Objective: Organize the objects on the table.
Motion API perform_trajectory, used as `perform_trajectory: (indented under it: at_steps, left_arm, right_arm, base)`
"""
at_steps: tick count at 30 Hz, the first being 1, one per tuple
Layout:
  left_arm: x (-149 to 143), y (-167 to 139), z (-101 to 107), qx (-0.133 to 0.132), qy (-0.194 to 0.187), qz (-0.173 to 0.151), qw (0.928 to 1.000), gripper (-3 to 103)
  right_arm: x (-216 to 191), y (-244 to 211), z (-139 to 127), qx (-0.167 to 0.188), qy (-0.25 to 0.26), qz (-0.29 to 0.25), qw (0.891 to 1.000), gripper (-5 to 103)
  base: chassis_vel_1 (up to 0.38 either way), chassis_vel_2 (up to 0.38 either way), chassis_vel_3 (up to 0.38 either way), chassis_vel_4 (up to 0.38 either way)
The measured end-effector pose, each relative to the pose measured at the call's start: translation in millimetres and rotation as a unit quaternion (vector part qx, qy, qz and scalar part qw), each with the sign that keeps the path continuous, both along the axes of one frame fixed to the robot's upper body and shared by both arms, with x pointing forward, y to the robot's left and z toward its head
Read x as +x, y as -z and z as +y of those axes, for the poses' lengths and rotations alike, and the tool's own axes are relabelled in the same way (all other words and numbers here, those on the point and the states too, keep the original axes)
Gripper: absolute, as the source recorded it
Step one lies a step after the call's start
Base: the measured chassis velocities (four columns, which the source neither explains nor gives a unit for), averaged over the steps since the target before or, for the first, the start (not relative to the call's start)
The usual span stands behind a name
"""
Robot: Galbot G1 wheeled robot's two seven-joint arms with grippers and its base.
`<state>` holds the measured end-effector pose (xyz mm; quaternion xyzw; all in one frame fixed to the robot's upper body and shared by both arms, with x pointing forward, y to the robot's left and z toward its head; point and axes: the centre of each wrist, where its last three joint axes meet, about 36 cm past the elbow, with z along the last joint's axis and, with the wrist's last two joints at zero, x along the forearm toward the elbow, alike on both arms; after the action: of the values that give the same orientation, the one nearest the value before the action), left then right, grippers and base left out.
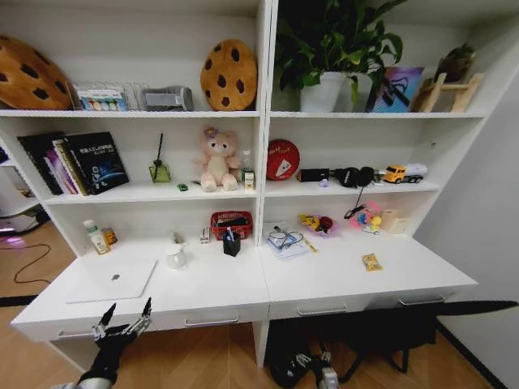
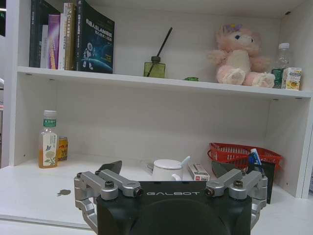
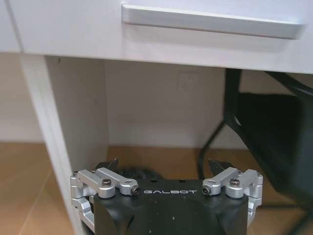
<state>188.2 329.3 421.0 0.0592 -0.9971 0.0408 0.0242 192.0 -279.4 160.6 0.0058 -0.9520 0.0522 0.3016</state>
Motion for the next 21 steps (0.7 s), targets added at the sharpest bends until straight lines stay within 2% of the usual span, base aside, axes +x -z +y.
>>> perform_trajectory:
  at_steps: [1,2,3,4,5,6,7,9,11,12,14,16,18,19,21]
  left_arm:
    - [0.0,0.0,0.0,0.0,0.0,0.0,1.0,100]
    - [0.0,0.0,0.0,0.0,0.0,0.0,1.0,100]
    - [0.0,0.0,0.0,0.0,0.0,0.0,1.0,100]
    - [0.0,0.0,0.0,0.0,0.0,0.0,1.0,100]
    - [0.0,0.0,0.0,0.0,0.0,0.0,1.0,100]
    - [0.0,0.0,0.0,0.0,0.0,0.0,1.0,100]
    - [0.0,0.0,0.0,0.0,0.0,0.0,1.0,100]
    - [0.0,0.0,0.0,0.0,0.0,0.0,1.0,100]
    - [0.0,0.0,0.0,0.0,0.0,0.0,1.0,100]
    - [0.0,0.0,0.0,0.0,0.0,0.0,1.0,100]
    - [0.0,0.0,0.0,0.0,0.0,0.0,1.0,100]
    - [0.0,0.0,0.0,0.0,0.0,0.0,1.0,100]
    - [0.0,0.0,0.0,0.0,0.0,0.0,1.0,100]
    - [0.0,0.0,0.0,0.0,0.0,0.0,1.0,100]
    - [0.0,0.0,0.0,0.0,0.0,0.0,1.0,100]
  right_arm:
    - [-25.7,-17.8,-3.5,-0.009,0.003,0.013,1.0,100]
    - [-25.7,-17.8,-3.5,-0.009,0.003,0.013,1.0,100]
    - [-45.4,-46.0,-7.7,-0.025,0.006,0.011,1.0,100]
    - [-53.3,-72.6,-7.5,-0.034,0.007,-0.001,0.999,100]
    - [-53.3,-72.6,-7.5,-0.034,0.007,-0.001,0.999,100]
    - [-65.5,-104.9,-4.7,-0.042,0.004,-0.012,0.999,100]
    - [-65.5,-104.9,-4.7,-0.042,0.004,-0.012,0.999,100]
    - [-78.4,-161.0,-0.8,-0.059,-0.002,-0.044,0.997,100]
    - [-68.1,-215.2,4.1,-0.068,0.0,-0.094,0.993,100]
    - [-68.1,-215.2,4.1,-0.068,0.0,-0.094,0.993,100]
    - [-43.9,-260.3,5.5,-0.078,0.012,-0.13,0.988,100]
    - [-30.6,-274.2,5.3,-0.077,0.023,-0.136,0.987,100]
    - [11.1,-298.2,0.2,-0.071,0.063,-0.136,0.986,100]
    - [11.1,-298.2,0.2,-0.071,0.063,-0.136,0.986,100]
    - [66.1,-315.6,-13.4,-0.051,0.083,-0.153,0.983,100]
  base:
    - [0.0,0.0,0.0,0.0]
    - [0.0,0.0,0.0,0.0]
    - [0.0,0.0,0.0,0.0]
    - [-0.014,-0.051,-0.029,0.022]
    - [-0.014,-0.051,-0.029,0.022]
    - [0.0,0.0,0.0,0.0]
    - [0.0,0.0,0.0,0.0]
    - [0.0,0.0,0.0,0.0]
    - [0.0,0.0,0.0,0.0]
    - [0.0,0.0,0.0,0.0]
    - [0.0,0.0,0.0,0.0]
    - [0.0,0.0,0.0,0.0]
    - [0.0,0.0,0.0,0.0]
    - [0.0,0.0,0.0,0.0]
    - [0.0,0.0,0.0,0.0]
